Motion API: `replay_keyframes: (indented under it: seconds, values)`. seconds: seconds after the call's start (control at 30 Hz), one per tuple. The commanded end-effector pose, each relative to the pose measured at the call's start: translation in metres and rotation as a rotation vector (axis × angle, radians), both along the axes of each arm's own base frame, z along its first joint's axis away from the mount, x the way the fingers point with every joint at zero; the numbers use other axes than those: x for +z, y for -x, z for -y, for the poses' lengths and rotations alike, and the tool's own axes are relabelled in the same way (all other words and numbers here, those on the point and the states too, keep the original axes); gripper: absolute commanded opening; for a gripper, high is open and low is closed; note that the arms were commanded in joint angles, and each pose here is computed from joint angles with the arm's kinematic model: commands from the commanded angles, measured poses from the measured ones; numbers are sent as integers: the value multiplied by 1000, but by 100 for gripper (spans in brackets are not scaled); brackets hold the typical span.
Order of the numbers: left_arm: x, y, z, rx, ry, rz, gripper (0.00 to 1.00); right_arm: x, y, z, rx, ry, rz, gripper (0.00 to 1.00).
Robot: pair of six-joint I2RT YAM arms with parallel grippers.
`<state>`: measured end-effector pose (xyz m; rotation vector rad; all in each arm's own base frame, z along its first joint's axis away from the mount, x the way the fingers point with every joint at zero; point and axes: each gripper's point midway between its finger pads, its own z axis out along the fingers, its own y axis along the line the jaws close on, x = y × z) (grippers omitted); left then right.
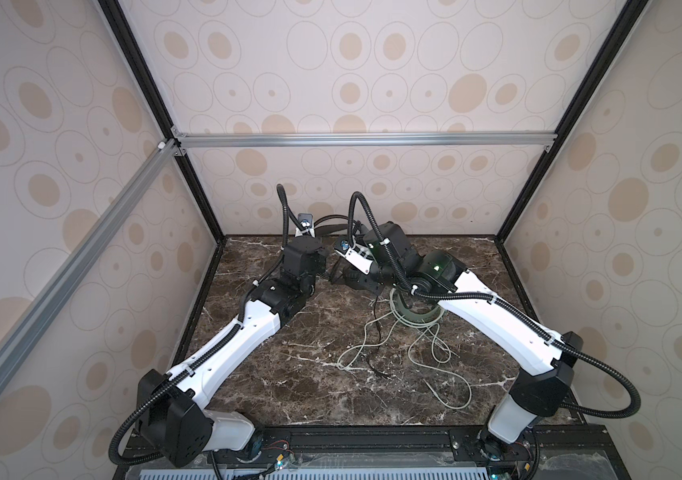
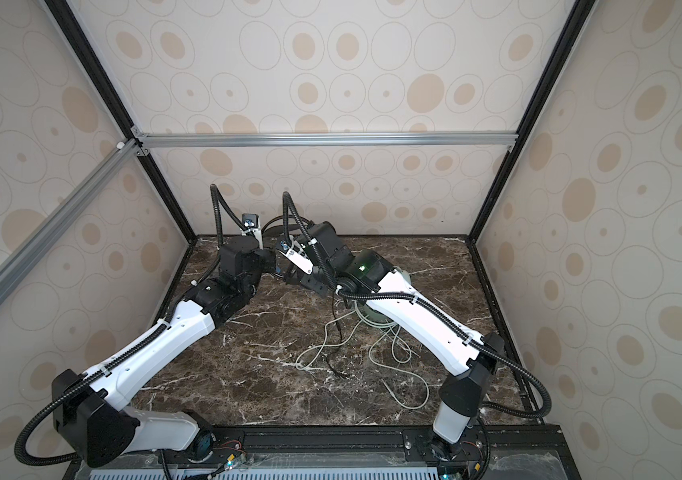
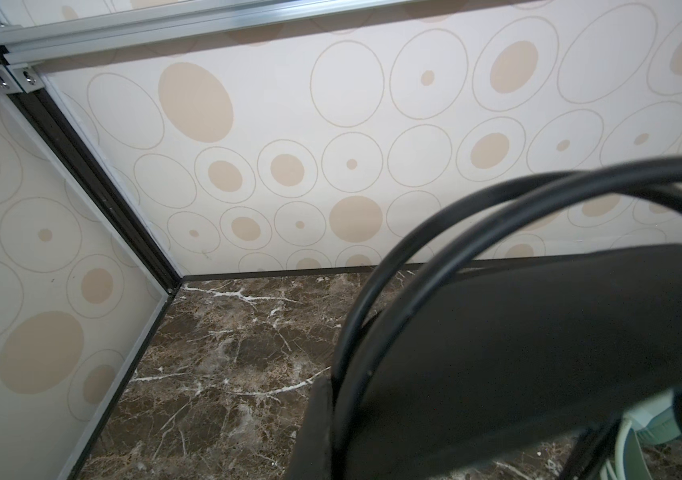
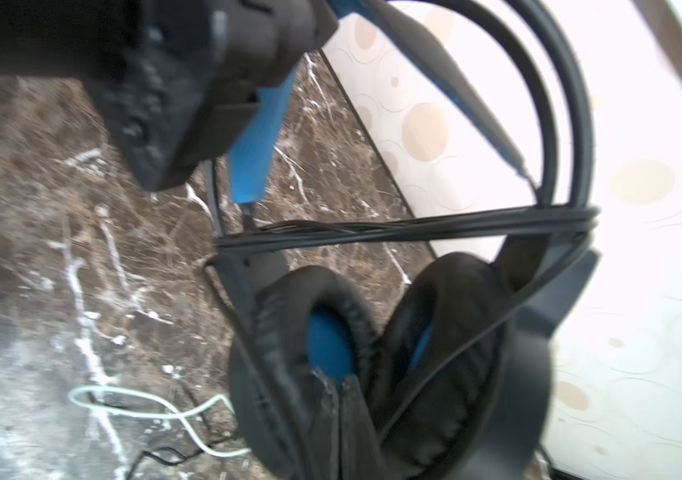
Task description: Wrap the headphones
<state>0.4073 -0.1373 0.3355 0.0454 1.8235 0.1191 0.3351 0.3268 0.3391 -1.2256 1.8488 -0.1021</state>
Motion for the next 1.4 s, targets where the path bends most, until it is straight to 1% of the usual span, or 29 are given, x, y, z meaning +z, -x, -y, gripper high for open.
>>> replay_keyframes:
  seconds: [0.0,0.1,0.27,0.33,0.43,0.53,0.63,0.7,0.77,0.8,0.87,0.97,1.03,1.13,1.2,1.3,1.37]
  values:
    - [1,7,-4,-26,-109,-15,0,31,-13,17,-39,66,116,0]
    - [-3,10,-4,-40,-149,-36,0,45,-18,21,-58,75,161,0]
    - [-5,13,-3,-65,-177,-53,0,79,-16,23,-93,-19,212,1]
    - [-5,13,-3,-69,-189,-58,0,87,-18,27,-126,-32,230,1]
    - [1,13,-8,-45,-222,-58,0,95,-15,25,-129,-39,248,0]
    - [24,14,-16,12,-239,-28,0,108,1,12,-50,-63,279,0]
    - [61,21,-19,71,-266,44,0,133,14,2,14,-133,333,1]
    - [85,26,-17,86,-265,88,0,151,15,2,18,-171,359,2]
    - [106,29,-16,102,-266,123,0,161,13,0,21,-165,382,2]
    - [113,30,-15,102,-267,134,0,176,13,1,21,-180,411,2]
    - [122,29,-14,102,-275,139,0,188,11,0,22,-175,445,3]
    - [127,28,-14,120,-299,135,0,206,10,1,17,-198,506,7]
    - [128,30,-17,141,-318,127,0,208,8,2,9,-185,526,7]
    - [129,33,-11,108,-312,140,0,206,8,1,13,-182,523,6]
    - [124,32,-1,69,-326,121,0,207,16,-2,54,-233,516,7]
    - [115,29,21,-24,-330,91,0,199,24,-8,103,-308,491,12]
    - [109,27,29,-54,-333,68,0,192,25,-9,112,-315,463,13]
